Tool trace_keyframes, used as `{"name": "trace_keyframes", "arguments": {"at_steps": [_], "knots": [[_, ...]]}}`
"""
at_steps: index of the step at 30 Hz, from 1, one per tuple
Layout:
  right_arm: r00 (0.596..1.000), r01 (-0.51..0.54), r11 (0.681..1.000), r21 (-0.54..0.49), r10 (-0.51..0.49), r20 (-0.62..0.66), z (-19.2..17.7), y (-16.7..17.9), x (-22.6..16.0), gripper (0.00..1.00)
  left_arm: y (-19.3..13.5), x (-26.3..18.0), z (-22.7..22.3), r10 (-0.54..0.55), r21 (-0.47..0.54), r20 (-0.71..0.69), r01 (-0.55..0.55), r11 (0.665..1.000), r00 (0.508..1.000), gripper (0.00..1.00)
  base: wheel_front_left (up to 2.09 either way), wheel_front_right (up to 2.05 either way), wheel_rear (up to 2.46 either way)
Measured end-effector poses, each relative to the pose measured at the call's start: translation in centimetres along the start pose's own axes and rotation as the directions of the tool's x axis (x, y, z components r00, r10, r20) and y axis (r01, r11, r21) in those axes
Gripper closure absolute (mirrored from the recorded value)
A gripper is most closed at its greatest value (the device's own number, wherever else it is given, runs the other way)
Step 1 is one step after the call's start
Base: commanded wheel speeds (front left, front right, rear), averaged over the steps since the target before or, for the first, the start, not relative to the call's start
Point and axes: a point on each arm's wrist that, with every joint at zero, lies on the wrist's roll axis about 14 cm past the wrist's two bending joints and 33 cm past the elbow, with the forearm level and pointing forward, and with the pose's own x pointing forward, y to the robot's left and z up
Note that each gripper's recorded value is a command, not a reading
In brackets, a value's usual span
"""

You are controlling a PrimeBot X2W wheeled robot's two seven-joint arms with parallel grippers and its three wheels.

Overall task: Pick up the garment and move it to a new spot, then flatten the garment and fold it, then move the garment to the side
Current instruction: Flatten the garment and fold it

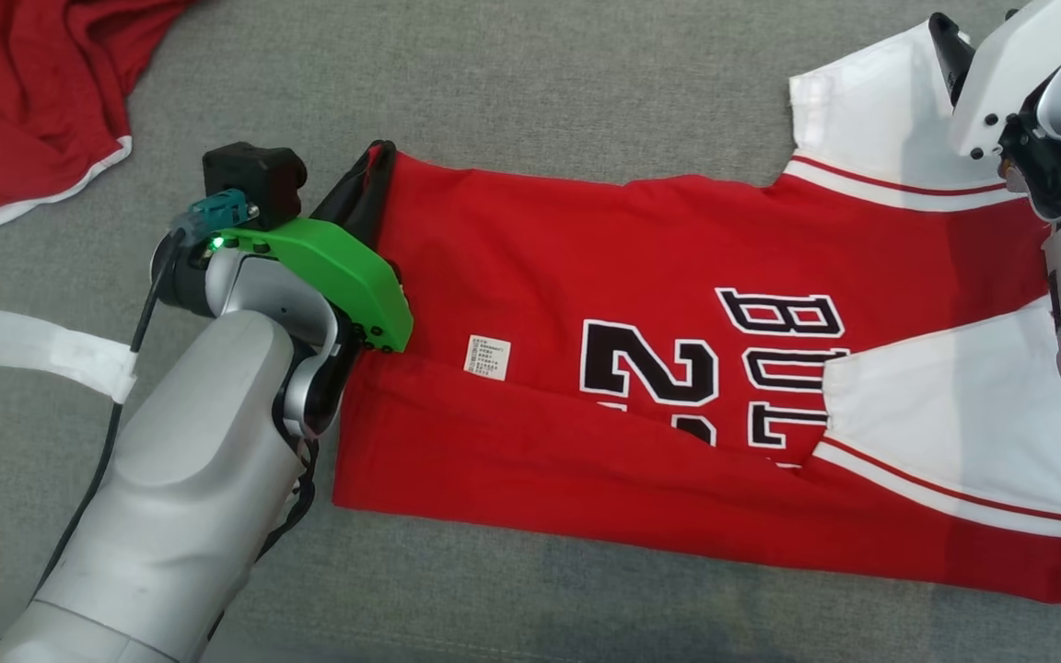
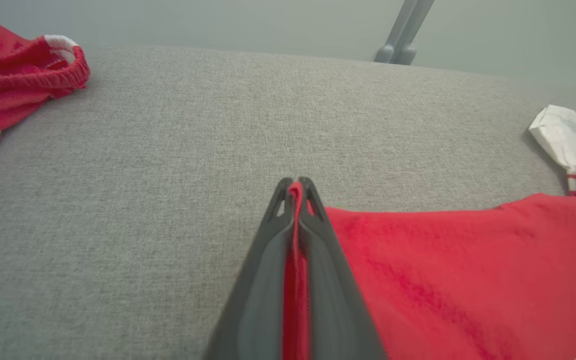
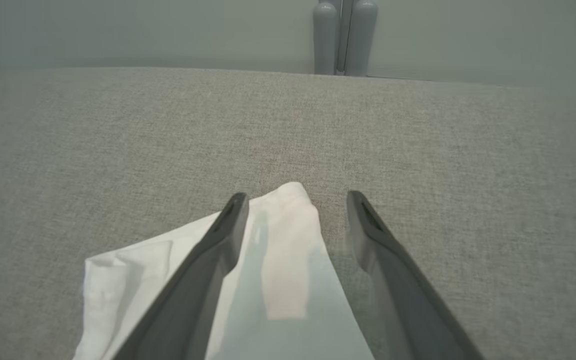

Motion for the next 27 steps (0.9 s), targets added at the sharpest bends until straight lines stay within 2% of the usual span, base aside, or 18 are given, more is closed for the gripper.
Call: {"name": "trace_keyframes", "arguments": {"at_steps": [7,13,14,15,16,18,20,27], "knots": [[0.996,-0.012,1.000,0.004,0.012,-0.094,-2.9,1.1,3.1,0.00,0.8,0.0,-1.4,0.022,-0.005,-0.024,-0.023,1.000,0.999,1.00,0.00,0.00,0.00],[0.994,-0.018,1.000,0.003,0.018,-0.111,-3.1,1.7,3.8,0.00,1.3,-0.2,-1.8,0.031,-0.004,-0.034,-0.031,1.000,0.999,1.00,0.00,0.00,0.00],[0.993,-0.019,1.000,-0.003,0.018,-0.118,-3.1,1.8,3.7,0.03,1.3,-0.2,-1.7,0.031,-0.003,-0.033,-0.031,1.000,0.999,1.00,0.00,0.00,0.00],[0.992,-0.020,1.000,-0.005,0.019,-0.124,-3.2,1.8,3.7,0.42,1.3,-0.2,-1.7,0.031,-0.001,-0.033,-0.031,1.000,0.999,1.00,0.00,0.00,0.00],[0.992,-0.020,1.000,-0.008,0.019,-0.128,-3.3,1.9,3.6,0.56,1.4,-0.2,-1.7,0.032,0.000,-0.034,-0.032,0.999,0.999,1.00,0.00,0.00,0.00],[0.990,-0.020,1.000,-0.014,0.018,-0.139,-3.4,1.9,3.3,0.71,1.3,-0.2,-1.6,0.031,0.003,-0.034,-0.031,1.000,0.999,1.00,0.00,0.00,0.00],[0.989,-0.019,1.000,-0.020,0.016,-0.145,-3.4,1.9,3.1,1.00,1.3,-0.2,-1.5,0.028,0.006,-0.032,-0.027,1.000,0.999,1.00,0.00,0.00,0.00],[0.994,-0.002,1.000,-0.021,0.000,-0.109,-2.9,1.3,2.2,1.00,1.0,-0.3,-0.9,0.022,0.006,-0.024,-0.022,1.000,0.999,1.00,0.00,0.00,0.00]]}}
